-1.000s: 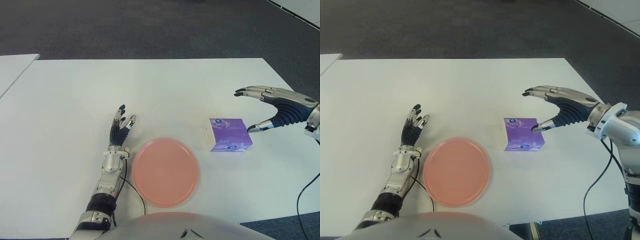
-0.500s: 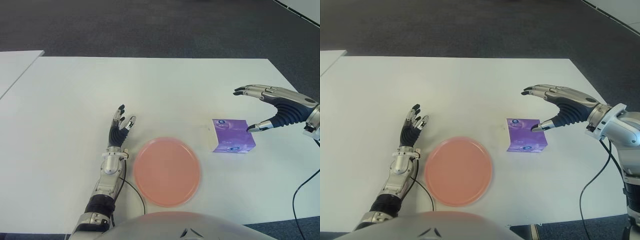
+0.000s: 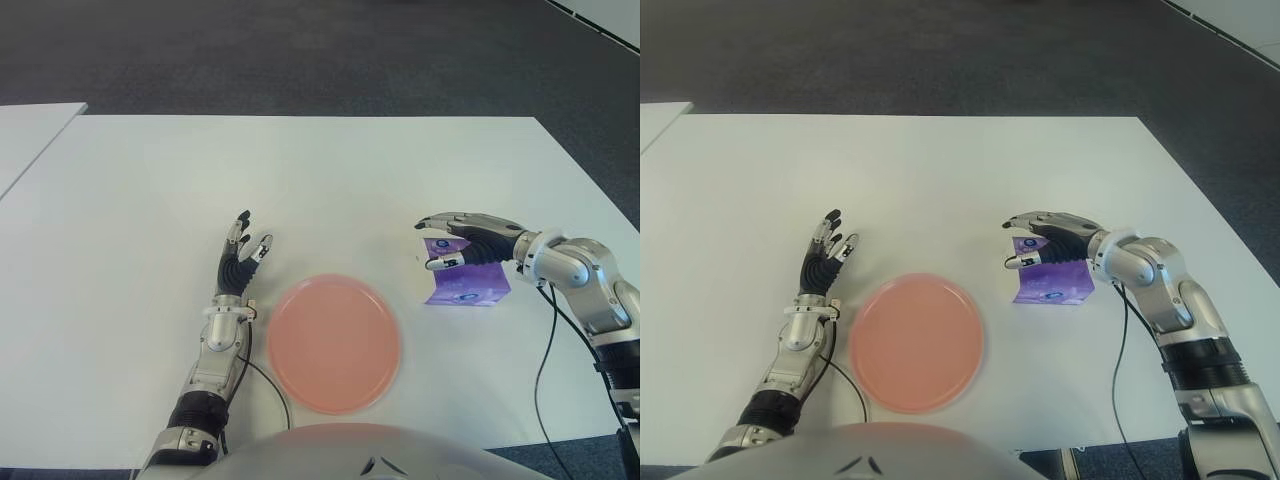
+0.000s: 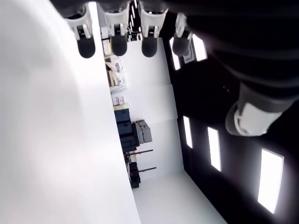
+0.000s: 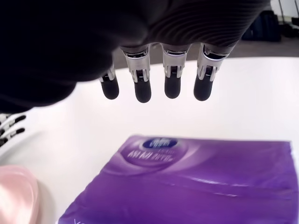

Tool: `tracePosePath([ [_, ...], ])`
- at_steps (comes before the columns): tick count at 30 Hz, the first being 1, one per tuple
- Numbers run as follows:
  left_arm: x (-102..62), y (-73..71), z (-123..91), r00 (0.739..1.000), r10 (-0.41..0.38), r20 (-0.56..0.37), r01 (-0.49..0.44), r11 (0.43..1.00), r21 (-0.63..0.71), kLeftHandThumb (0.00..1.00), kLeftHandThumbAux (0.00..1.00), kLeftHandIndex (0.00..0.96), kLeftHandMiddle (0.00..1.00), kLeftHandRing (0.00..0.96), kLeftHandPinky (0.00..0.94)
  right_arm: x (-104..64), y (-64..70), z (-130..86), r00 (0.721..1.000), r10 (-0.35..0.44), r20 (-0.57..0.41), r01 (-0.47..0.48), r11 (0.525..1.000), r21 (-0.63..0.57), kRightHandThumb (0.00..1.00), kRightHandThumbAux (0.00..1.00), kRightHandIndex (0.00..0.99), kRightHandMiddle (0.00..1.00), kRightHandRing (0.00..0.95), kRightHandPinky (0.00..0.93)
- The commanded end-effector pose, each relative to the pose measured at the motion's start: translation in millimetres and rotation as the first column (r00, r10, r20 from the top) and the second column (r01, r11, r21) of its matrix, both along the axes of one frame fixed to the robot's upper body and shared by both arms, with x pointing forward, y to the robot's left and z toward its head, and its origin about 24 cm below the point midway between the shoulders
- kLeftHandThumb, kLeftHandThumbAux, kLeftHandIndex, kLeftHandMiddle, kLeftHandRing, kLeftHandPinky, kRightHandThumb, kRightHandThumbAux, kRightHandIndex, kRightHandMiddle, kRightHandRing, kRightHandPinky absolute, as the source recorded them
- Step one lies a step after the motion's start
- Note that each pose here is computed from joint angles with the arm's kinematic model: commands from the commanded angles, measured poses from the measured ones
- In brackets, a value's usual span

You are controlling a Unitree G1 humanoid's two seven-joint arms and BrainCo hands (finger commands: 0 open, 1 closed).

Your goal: Put the tissue paper into the plate.

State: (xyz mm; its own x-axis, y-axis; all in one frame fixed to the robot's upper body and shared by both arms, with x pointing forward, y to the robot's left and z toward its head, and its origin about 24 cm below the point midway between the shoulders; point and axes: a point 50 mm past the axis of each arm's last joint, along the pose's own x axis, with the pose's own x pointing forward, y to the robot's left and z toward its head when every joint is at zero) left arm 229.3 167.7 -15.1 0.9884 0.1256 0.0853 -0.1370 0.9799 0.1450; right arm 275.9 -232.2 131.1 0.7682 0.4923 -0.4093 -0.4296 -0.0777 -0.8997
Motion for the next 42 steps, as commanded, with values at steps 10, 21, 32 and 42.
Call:
tracePosePath([
  [10, 2.2, -0.7, -3, 0.998, 0.029, -0.049, -0.03, 0.999, -0.015, 0.003, 0.507, 0.0, 0.0, 0.0, 0.0, 9.2, -0.3, -3, 0.999, 0.02, 0.027, -0.02, 1.0, 0.011, 0.328, 0.146, 0.0, 0.0, 0.0, 0.0],
  [21, 2.4, -2.7, -2, 0.998, 0.036, -0.053, -0.037, 0.999, -0.023, 0.003, 0.501, 0.0, 0.0, 0.0, 0.0, 10.7, -2.0, -34, 1.0, 0.014, -0.008, -0.014, 1.0, 0.011, 0.326, 0.146, 0.0, 0.0, 0.0, 0.0],
  [32, 0.7, -2.0, -1, 0.999, 0.027, -0.039, -0.027, 1.0, -0.006, 0.007, 0.501, 0.0, 0.0, 0.0, 0.0, 16.5, -5.5, -34, 1.0, 0.019, 0.002, -0.019, 0.999, 0.045, 0.333, 0.137, 0.0, 0.0, 0.0, 0.0],
  [42, 0.5, -0.1, -2, 0.998, 0.043, -0.056, -0.043, 0.999, -0.006, 0.003, 0.506, 0.0, 0.0, 0.0, 0.0, 18.3, -18.6, -19, 0.999, 0.001, 0.04, -0.003, 0.999, 0.044, 0.368, 0.125, 0.0, 0.0, 0.0, 0.0],
])
